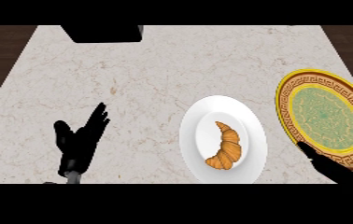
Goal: Pick the croissant from the plate and place it in the plate
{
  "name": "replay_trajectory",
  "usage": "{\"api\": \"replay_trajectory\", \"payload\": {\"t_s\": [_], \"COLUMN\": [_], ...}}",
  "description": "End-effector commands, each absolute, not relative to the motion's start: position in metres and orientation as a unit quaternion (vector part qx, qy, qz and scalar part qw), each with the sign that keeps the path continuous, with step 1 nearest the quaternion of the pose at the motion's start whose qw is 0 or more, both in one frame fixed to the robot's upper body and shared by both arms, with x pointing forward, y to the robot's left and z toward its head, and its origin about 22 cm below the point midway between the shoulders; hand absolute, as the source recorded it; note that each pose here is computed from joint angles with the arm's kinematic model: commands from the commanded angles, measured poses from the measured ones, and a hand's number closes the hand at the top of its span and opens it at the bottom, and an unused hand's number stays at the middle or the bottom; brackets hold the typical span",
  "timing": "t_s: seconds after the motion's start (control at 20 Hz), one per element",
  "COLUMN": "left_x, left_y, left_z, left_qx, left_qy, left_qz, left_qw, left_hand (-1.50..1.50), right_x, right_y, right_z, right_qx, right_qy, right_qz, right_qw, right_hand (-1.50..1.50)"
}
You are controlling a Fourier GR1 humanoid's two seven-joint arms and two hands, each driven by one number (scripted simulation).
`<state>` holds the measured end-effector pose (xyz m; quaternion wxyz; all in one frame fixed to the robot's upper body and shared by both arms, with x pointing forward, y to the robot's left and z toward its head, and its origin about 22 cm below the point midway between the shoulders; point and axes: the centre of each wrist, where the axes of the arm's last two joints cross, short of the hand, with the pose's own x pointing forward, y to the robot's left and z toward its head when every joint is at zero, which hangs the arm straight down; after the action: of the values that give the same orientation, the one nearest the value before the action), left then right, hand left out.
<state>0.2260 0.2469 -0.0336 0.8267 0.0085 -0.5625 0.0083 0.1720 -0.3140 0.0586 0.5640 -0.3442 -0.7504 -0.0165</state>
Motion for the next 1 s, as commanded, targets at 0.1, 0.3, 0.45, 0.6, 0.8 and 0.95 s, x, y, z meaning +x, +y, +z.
{"api": "replay_trajectory", "payload": {"t_s": [0.1,0.3,0.45,0.6,0.8,0.95], "left_x": [0.236,0.239,0.222,0.235,0.235,0.227], "left_y": [0.248,0.245,0.244,0.246,0.232,0.230], "left_z": [-0.030,-0.023,-0.043,-0.037,-0.030,-0.038], "left_qx": [0.007,0.000,-0.004,-0.006,-0.005,0.000], "left_qy": [-0.562,-0.565,-0.555,-0.553,-0.558,-0.562], "left_qz": [0.000,-0.005,-0.012,-0.004,-0.008,-0.012], "left_qw": [0.827,0.825,0.831,0.833,0.830,0.827], "left_hand": [0.00,0.00,0.00,0.00,0.00,0.00], "right_x": [0.139,0.148,0.138,0.147,0.175,0.179], "right_y": [-0.308,-0.294,-0.268,-0.246,-0.214,-0.196], "right_z": [0.072,0.095,0.103,0.108,0.100,0.099], "right_qx": [-0.342,-0.347,-0.358,-0.364,-0.359,-0.376], "right_qy": [-0.665,-0.620,-0.588,-0.564,-0.550,-0.534], "right_qz": [0.148,0.214,0.225,0.252,0.265,0.266], "right_qw": [0.647,0.670,0.690,0.697,0.706,0.709], "right_hand": [-1.50,-1.50,-1.50,-1.50,-1.50,-1.50]}}
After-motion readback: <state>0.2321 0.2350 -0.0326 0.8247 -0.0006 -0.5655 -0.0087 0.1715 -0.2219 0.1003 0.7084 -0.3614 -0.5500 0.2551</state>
